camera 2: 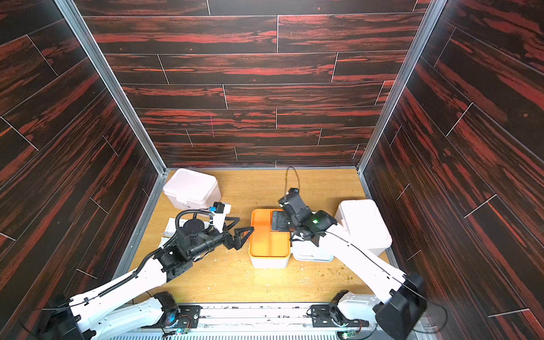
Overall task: Open first aid kits and take out gauze
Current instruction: Place the compartment layer in the first aid kit, then close the lid of the first aid kit.
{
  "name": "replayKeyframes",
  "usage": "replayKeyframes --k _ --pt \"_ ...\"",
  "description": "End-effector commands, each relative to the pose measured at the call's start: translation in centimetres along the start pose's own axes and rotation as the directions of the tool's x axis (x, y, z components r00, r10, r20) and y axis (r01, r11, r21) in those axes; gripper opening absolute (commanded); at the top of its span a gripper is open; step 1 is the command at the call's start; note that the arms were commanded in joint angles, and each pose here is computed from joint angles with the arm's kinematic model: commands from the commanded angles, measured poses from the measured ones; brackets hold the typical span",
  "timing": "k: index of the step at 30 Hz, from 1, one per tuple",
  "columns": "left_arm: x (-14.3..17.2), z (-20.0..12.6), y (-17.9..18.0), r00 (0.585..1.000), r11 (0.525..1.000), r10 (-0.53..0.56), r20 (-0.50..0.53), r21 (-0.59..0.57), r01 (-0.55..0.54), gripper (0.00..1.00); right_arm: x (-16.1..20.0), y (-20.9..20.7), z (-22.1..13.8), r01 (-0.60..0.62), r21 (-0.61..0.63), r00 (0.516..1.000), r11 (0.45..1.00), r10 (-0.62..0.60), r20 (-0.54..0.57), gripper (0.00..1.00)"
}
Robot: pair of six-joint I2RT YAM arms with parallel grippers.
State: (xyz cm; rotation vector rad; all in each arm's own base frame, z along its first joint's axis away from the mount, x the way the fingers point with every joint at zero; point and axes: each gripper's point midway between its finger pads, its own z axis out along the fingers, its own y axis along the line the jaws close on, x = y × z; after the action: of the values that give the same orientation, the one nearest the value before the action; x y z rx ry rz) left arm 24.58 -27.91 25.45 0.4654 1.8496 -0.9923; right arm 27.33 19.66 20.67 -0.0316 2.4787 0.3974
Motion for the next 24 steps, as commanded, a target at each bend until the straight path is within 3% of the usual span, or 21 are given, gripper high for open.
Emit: replayKeyframes --k 1,10,16,24 --pt "0.7 1.2 -1.0 0.996 0.999 -0.023 -0.087 -0.037 0.020 1.00 0.8 -2.1 -0.9 -0.024 -0.020 1.000 1.000 0.024 0.006 0.92" --pt "4.2 7.2 -2.3 0.950 0.991 -0.099 -0.296 -0.111 0.069 1.00 2.5 -11.5 -2.4 -0.278 0.052 0.958 0.959 0.274 0.083 0.96" --pt "6.3 10.1 -1.9 0.922 0.982 -0.168 -0.350 -0.138 0.126 0.99 3.8 -14.4 -2.6 -0.389 0.063 0.919 0.919 0.381 0.104 0.98" --pt "8.3 11.2 -0.7 0.896 0.969 -0.213 -0.389 -0.201 0.143 0.99 5.5 -17.2 -0.8 -0.514 0.103 0.856 0.852 0.502 0.123 0.99"
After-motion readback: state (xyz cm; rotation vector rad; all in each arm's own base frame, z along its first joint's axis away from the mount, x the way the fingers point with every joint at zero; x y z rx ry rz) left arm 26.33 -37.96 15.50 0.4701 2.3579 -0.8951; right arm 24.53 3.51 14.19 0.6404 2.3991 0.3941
